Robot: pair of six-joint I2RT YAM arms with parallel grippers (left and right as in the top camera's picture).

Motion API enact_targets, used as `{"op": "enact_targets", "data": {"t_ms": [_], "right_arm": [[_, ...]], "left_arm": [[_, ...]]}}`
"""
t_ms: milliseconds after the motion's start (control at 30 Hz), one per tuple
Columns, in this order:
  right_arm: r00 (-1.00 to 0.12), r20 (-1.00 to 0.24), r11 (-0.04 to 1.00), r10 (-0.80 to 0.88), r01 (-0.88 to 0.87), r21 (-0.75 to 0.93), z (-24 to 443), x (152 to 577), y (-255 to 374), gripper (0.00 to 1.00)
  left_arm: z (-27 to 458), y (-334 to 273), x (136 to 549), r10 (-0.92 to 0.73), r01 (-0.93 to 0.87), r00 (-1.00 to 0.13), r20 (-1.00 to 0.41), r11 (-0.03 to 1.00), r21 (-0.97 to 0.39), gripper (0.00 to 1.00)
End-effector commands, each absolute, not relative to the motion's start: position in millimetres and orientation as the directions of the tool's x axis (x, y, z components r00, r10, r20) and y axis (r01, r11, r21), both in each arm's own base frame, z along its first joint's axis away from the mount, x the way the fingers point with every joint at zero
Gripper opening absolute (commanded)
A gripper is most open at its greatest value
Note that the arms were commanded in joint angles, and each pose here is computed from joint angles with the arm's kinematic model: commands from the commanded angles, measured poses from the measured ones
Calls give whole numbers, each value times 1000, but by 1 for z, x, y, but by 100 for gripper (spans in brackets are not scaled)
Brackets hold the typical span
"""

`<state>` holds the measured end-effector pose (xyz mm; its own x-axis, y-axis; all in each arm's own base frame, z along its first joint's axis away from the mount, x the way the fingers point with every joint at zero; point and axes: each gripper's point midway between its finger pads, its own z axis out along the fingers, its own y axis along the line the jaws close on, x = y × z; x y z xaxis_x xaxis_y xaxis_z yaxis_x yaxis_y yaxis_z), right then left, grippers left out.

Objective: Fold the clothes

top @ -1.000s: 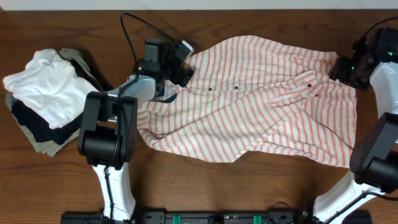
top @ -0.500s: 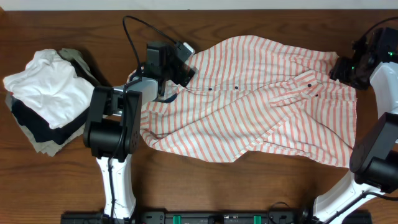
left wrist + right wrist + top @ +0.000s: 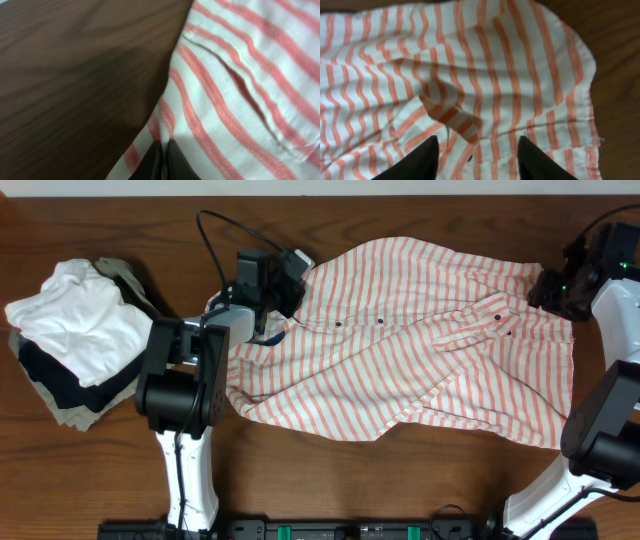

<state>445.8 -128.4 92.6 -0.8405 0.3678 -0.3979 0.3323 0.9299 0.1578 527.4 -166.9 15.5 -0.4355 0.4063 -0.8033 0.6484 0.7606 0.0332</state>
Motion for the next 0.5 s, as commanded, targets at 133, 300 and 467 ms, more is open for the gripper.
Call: {"op": "enact_targets", "data": {"t_ms": [133, 300, 467], "right_arm": [[-815, -497, 953, 299, 276, 121, 106, 468, -132, 45], [-804, -524, 958, 282, 261, 116, 92, 484, -136, 49], [-827, -504, 969, 249, 208, 137, 59, 495, -126, 53]], "left_arm": [[119, -171, 536, 222, 580, -397, -891, 812, -56, 6], [112, -170, 527, 214, 567, -462, -860, 817, -101, 6], [95, -168, 515, 229, 559, -532, -815, 819, -134, 6]]}}
